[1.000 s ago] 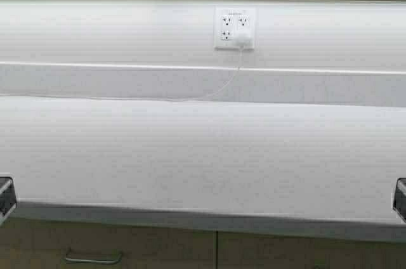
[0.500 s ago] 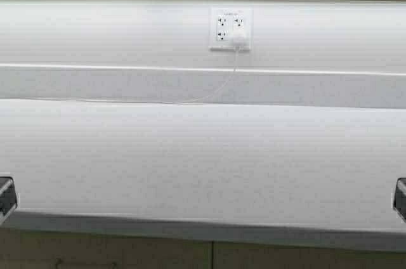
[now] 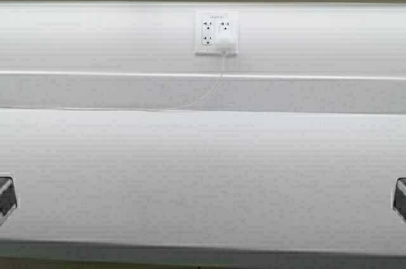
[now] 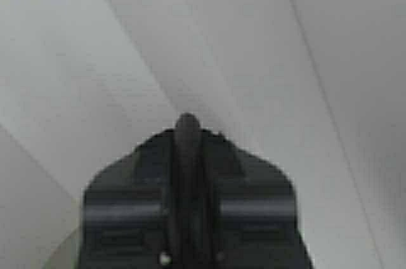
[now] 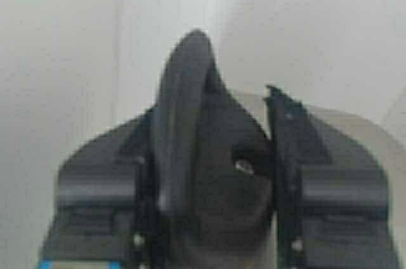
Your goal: Open the cabinet, put the pot inside, then close it
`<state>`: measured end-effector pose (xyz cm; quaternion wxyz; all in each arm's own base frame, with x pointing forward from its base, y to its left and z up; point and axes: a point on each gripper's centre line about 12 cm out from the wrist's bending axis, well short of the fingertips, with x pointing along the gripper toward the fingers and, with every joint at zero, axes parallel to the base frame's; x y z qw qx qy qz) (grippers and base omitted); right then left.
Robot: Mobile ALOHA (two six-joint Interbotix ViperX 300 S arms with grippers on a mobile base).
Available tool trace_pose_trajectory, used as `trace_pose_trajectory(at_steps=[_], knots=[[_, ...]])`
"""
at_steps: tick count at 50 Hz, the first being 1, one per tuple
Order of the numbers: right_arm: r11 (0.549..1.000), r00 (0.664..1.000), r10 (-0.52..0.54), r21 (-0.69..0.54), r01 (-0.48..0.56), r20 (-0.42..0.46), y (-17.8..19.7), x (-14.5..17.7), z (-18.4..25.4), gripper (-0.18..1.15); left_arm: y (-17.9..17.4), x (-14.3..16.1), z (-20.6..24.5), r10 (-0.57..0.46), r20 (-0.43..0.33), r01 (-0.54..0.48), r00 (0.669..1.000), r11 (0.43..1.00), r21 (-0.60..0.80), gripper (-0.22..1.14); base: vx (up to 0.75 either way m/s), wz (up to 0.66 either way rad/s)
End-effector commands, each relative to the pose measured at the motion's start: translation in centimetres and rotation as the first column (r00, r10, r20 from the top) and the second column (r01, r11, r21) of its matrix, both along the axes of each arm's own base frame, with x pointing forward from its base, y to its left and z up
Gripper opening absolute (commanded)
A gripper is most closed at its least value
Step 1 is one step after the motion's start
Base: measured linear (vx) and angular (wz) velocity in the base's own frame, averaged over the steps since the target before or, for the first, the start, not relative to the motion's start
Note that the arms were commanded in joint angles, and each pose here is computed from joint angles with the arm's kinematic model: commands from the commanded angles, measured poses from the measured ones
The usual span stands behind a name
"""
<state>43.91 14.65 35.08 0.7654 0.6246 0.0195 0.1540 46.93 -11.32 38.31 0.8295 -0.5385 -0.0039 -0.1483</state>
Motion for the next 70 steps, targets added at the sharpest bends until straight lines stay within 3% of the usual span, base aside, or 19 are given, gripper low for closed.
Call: trace_pose_trajectory(at_steps=[1, 32, 38, 43, 47, 50, 55, 70], knots=[[0.999, 0.999, 0.039, 0.023, -0.039, 0.034, 1.6, -0.3, 1.3, 0.08, -4.1, -1.8, 1.1, -0.091, 0.037, 0.092, 0.995, 0.995, -0.035, 0.03, 0.09, -0.04], [0.999, 0.999, 0.034, 0.01, -0.034, -0.01, 2.2, 1.3, -2.7, 0.08, -4.5, -0.8, -2.6, -0.091, -0.002, 0.091, 0.996, 0.995, -0.035, 0.03, 0.03, -0.01], [0.999, 0.999, 0.032, 0.018, -0.032, -0.018, 2.1, 1.4, -3.0, 0.21, -4.3, -0.9, -2.9, -0.085, 0.01, 0.086, 0.996, 0.994, -0.061, 0.05, 0.0, 0.0], [0.999, 1.0, 0.026, 0.021, -0.026, 0.007, 2.0, 1.4, -2.8, 0.57, -4.2, -1.0, -2.7, -0.079, 0.05, 0.083, 0.996, 0.993, -0.086, 0.25, 0.0, 0.0], [0.998, 1.0, 0.021, 0.053, -0.022, 0.023, 1.8, 1.4, -2.6, 0.89, -4.2, -1.1, -2.6, -0.078, 0.068, 0.084, 0.995, 0.992, -0.096, 0.54, 0.0, 0.0], [0.998, 1.0, 0.007, 0.061, -0.009, 0.025, 1.5, 1.4, -2.5, 1.04, -4.1, -1.1, -2.4, -0.076, 0.073, 0.083, 0.995, 0.991, -0.109, 0.77, 0.0, 0.0], [0.998, 0.999, -0.021, 0.061, 0.019, 0.032, 1.0, 1.4, -2.2, 1.04, -4.0, -1.0, -2.4, -0.071, 0.068, 0.079, 0.995, 0.988, -0.132, 1.06, 0.0, 0.0], [0.996, 0.998, -0.061, 0.067, 0.06, 0.021, -0.8, 1.4, -2.4, 1.04, -3.5, -1.0, -2.7, -0.044, 0.061, 0.056, 0.997, 0.978, -0.199, 1.02, 0.0, 0.0]])
